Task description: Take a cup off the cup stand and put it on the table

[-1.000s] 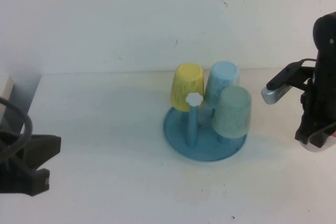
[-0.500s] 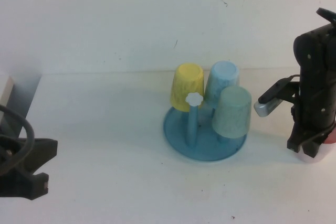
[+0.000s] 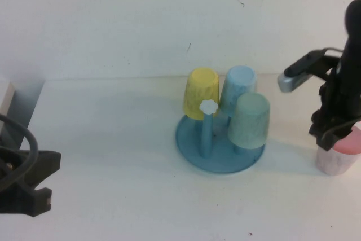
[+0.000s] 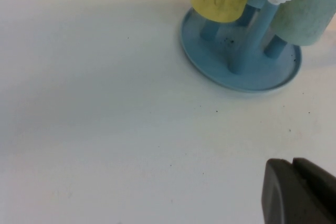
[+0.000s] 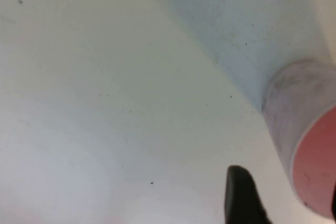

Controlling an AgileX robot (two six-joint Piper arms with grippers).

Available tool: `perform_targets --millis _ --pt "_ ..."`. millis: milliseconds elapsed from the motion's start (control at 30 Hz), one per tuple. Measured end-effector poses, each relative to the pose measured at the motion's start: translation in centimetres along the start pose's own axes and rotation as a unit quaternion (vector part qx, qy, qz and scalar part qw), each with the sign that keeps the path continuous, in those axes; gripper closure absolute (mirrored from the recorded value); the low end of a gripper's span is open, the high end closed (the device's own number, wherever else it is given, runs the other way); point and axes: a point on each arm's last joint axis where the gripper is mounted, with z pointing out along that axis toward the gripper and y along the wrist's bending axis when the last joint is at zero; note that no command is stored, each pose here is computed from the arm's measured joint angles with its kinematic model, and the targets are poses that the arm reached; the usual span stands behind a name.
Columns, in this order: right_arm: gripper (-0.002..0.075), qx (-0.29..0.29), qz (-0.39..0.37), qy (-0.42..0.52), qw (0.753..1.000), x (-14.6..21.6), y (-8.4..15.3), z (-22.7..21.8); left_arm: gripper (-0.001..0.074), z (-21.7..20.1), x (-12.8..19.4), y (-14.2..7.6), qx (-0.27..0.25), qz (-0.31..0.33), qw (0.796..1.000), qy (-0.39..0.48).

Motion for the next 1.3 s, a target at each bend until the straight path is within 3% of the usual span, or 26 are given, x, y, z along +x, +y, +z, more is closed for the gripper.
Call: perform_targets --millis 233,367,467,533,667,833,933,1067,1300 --pt "0.0402 0.009 0.013 -0.086 0.996 4.8 2.5 -6.6 0.0736 -1.0 0.9 -0.1 -0.023 0.015 0.999 0.022" --pt "0.0464 0.025 0.014 -0.137 0.990 9.6 4.6 -9.0 0.0736 -2.8 1.8 -0.6 -0.054 0.020 0.998 -0.013" --pt "0.0526 0.034 0.015 -0.227 0.973 13.0 6.6 -10.2 0.0736 -4.1 2.9 -1.1 -0.070 0.026 0.996 -0.047" --pt "0.0580 0.029 0.003 -0.307 0.951 15.3 8.3 -10.7 0.0736 -4.6 3.9 -1.2 -0.079 0.025 0.994 -0.064" --pt "0.0686 0.023 -0.030 -0.467 0.884 19.4 11.5 -11.3 0.0736 -4.6 6.1 -0.9 -0.099 0.003 0.991 -0.093" --pt "0.0722 0.037 -0.044 -0.605 0.794 24.2 14.2 -10.8 0.0736 -3.9 7.8 -0.2 -0.120 -0.019 0.984 -0.129" --pt "0.0726 0.047 -0.049 -0.636 0.768 26.0 15.1 -10.2 0.0736 -3.3 8.2 0.4 -0.132 -0.025 0.979 -0.150" --pt "0.0727 0.046 -0.057 -0.646 0.760 27.0 15.7 -9.8 0.0737 -2.6 8.8 0.9 -0.143 -0.030 0.976 -0.162" --pt "0.0727 0.029 -0.067 -0.633 0.771 27.1 16.0 -9.4 0.0737 -2.1 9.9 0.7 -0.128 -0.038 0.984 -0.114"
